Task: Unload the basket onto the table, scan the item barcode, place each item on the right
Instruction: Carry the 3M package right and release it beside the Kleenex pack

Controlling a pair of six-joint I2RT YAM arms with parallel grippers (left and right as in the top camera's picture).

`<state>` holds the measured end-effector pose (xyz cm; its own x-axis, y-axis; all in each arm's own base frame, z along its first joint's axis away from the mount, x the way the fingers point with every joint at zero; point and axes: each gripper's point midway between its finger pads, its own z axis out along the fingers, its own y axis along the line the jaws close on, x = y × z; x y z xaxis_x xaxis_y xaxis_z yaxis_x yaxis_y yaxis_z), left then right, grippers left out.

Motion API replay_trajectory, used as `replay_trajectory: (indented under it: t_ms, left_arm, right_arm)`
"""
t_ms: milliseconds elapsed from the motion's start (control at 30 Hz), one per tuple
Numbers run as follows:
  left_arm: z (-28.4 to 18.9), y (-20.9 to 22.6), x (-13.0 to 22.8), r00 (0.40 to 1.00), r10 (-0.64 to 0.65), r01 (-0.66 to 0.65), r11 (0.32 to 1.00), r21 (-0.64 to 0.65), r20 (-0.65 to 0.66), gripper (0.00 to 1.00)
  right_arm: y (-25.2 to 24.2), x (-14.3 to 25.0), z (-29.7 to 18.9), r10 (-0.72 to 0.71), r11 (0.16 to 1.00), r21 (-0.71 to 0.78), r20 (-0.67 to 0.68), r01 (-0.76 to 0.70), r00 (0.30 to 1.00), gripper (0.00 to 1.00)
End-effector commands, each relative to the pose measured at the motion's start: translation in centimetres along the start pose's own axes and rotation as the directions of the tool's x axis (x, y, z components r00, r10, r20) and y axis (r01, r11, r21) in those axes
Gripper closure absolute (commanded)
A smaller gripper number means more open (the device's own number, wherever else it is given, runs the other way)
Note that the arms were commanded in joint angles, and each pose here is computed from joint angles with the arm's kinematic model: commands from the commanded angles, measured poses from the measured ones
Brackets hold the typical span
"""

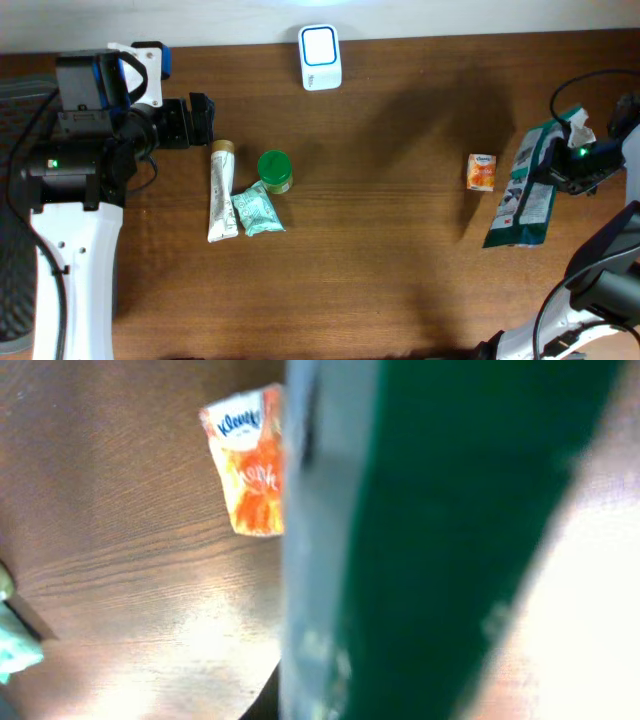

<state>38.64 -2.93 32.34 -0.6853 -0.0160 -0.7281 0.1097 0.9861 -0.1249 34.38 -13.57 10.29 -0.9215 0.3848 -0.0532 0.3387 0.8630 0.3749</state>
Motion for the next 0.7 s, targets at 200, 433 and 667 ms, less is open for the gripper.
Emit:
replay_trajectory:
  t_ms: [200, 433, 667]
  left_arm:
    - [-0.7, 0.2, -0.6, 1.0, 0.012, -0.012, 1.0, -0.008, 0.025, 0.01]
    - [-0.7, 0.2, -0.6, 1.0, 0.012, -0.012, 1.0, -0.008, 0.025, 0.01]
    - [-0.7, 0.2, -0.6, 1.0, 0.012, -0.012, 1.0, -0.008, 0.025, 0.01]
  right_arm:
    - [-0.3, -1.1, 2.0, -0.093, 0.995, -0.032, 0.001, 0.093, 0.996, 0.43]
    - [1.5, -3.0, -3.9, -0.11, 0.994, 0.004, 0.052, 0.11, 0.993, 0.23]
    - [6.3, -3.6, -9.7, -0.18, 0.984, 0.035, 0.107, 0.177, 0.978, 0.02]
